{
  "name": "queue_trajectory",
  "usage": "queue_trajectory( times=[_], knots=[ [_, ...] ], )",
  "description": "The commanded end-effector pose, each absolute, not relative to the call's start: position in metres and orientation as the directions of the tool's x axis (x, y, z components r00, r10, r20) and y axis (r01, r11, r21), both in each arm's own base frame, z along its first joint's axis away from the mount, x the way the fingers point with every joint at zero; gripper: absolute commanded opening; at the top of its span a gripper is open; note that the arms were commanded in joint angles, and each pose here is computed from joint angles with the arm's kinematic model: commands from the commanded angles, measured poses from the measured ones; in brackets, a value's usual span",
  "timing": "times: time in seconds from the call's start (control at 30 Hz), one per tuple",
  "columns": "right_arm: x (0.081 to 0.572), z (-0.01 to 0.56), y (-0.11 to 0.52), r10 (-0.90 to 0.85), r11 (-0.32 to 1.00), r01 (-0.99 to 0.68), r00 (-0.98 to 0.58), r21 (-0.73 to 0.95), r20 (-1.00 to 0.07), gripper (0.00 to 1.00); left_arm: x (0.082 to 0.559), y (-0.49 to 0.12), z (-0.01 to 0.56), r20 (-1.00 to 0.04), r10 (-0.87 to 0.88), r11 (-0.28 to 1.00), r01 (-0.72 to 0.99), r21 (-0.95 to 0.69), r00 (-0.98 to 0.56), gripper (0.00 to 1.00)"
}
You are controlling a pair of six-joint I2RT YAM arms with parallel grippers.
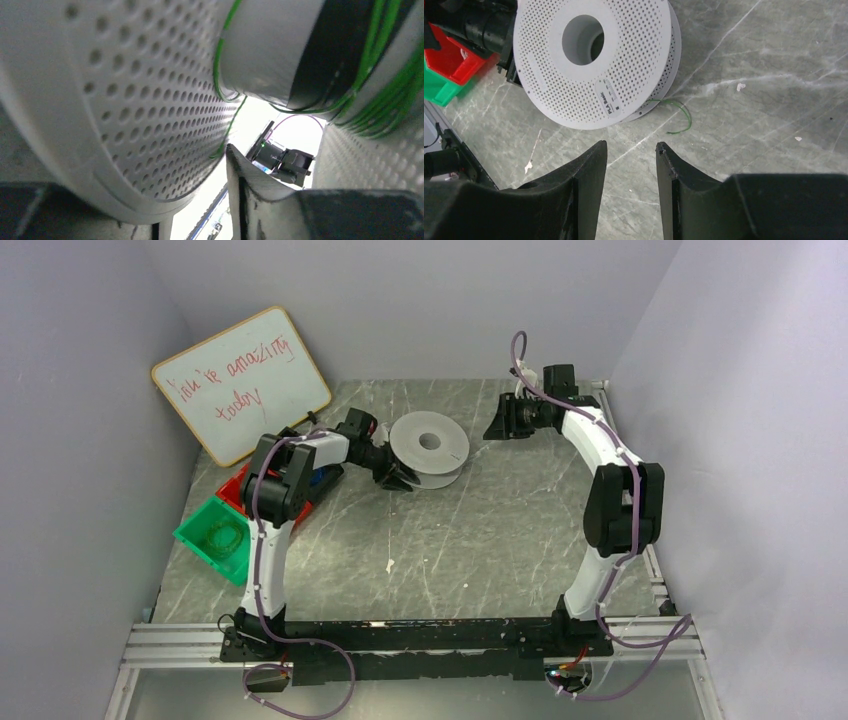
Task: Wrap the cables
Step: Place the cable reel at the center of the board.
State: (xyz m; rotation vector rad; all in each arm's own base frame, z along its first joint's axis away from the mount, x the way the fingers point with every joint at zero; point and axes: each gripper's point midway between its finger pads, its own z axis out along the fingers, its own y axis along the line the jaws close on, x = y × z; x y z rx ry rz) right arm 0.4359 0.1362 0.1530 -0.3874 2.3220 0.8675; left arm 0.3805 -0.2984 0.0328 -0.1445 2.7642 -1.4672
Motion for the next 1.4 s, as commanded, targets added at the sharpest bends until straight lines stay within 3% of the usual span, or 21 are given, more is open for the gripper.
queue_trajectory(
  times=[0.0,0.13,0.17,0.2,0.3,0.5,0.67,0.93,1.37],
  knots=[
    [0.431,0.166,0.133,-0.076,0.75,-0.488,-0.734,0.447,-0.675,0.45,0.378,-0.296,0.041,-0.018,-0.036,0.568,-0.006,-0.823,-0.999,0.47],
    [0.425,0.153,0.134,-0.067,0.743,-0.468,-0.763,0.478,-0.643,0.44,0.372,-0.288,0.037,-0.036,-0.027,0.61,0.012,-0.792,-0.999,0.56],
    [0.424,0.149,0.135,-0.063,0.74,-0.462,-0.771,0.489,-0.634,0.44,0.371,-0.286,0.034,-0.039,-0.024,0.62,0.015,-0.785,-0.999,0.67],
    [0.423,0.147,0.136,-0.058,0.735,-0.456,-0.78,0.502,-0.624,0.44,0.369,-0.284,0.032,-0.037,-0.022,0.628,0.015,-0.778,-0.999,0.71],
    [0.421,0.143,0.141,-0.042,0.709,-0.451,-0.795,0.543,-0.605,0.45,0.365,-0.281,0.024,-0.017,-0.028,0.647,-0.005,-0.762,-0.999,0.73],
    [0.413,0.151,0.163,0.002,0.577,-0.454,-0.831,0.679,-0.557,0.44,0.355,-0.283,0.014,0.058,-0.029,0.626,-0.063,-0.777,-0.998,0.73],
    [0.416,0.156,0.165,0.004,0.551,-0.464,-0.829,0.694,-0.559,0.44,0.341,-0.274,0.006,0.103,-0.021,0.646,-0.092,-0.758,-0.994,0.73],
    [0.417,0.157,0.161,0.026,0.527,-0.461,-0.831,0.714,-0.555,0.44,0.306,-0.269,-0.004,0.256,0.013,0.623,-0.193,-0.758,-0.966,0.73],
    [0.422,0.163,0.15,0.031,0.543,-0.465,-0.821,0.699,-0.57,0.44,0.279,-0.237,-0.021,0.299,0.07,0.724,-0.158,-0.671,-0.952,0.71]
  ],
)
